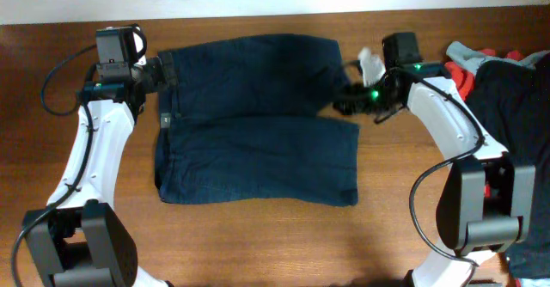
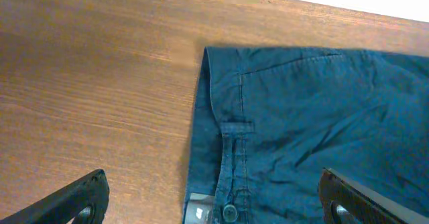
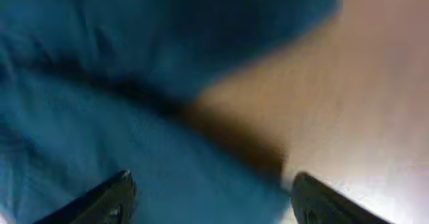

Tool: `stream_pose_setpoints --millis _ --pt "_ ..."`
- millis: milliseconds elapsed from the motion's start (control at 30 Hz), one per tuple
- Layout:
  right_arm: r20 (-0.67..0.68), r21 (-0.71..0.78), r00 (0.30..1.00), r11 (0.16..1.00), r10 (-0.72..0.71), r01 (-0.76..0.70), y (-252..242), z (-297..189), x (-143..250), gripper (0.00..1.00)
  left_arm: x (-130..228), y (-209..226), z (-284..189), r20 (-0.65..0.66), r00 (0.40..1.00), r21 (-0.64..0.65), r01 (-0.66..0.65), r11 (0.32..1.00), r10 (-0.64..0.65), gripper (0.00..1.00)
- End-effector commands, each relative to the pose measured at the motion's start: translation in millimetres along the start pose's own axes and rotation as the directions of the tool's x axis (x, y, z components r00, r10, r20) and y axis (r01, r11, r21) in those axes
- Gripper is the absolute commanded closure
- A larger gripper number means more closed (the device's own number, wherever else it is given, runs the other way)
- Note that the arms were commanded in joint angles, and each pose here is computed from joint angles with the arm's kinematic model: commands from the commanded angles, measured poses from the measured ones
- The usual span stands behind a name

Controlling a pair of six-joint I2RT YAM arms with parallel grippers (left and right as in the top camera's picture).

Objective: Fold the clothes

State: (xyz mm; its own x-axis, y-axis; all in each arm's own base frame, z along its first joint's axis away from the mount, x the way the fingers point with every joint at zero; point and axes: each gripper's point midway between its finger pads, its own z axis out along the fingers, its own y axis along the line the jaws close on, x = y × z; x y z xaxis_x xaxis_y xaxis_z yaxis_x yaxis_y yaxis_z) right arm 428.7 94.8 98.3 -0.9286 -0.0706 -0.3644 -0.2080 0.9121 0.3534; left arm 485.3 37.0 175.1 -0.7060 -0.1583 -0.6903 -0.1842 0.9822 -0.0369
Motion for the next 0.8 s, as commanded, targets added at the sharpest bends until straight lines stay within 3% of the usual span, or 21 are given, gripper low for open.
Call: stream_pose_setpoints --millis 0,167,267,533,767 --pt "0.186 0.02 0.982 0.999 0.031 -0.035 -2.5 -0.1 -49.1 0.21 -2.5 3.5 -0.6 0.006 1.0 -0.013 0.012 1.0 -0.012 0.01" --pt "0.301 0.056 0.952 0.996 0.055 -0.076 -2.6 12.5 -79.4 0.27 -2.6 3.5 -0.6 0.006 1.0 -0.013 0.012 1.0 -0.012 0.01" --pt "0.327 0.15 0.945 0.987 0.006 -0.058 2.0 20.5 -88.1 0.28 -2.5 3.5 -0.6 0.006 1.0 -0.013 0.012 1.0 -0.012 0.01" --pt "0.332 0.323 0.941 0.945 -0.06 -0.053 25.4 7.9 -114.3 0.28 -2.6 3.5 -0.6 0.006 1.0 -0.013 0.012 1.0 -0.012 0.01" --pt "0.301 0.339 0.952 0.94 -0.058 -0.05 16.4 49.4 -114.3 0.28 -2.5 3.5 -0.6 0.006 1.0 -0.013 0.012 1.0 -0.012 0.01"
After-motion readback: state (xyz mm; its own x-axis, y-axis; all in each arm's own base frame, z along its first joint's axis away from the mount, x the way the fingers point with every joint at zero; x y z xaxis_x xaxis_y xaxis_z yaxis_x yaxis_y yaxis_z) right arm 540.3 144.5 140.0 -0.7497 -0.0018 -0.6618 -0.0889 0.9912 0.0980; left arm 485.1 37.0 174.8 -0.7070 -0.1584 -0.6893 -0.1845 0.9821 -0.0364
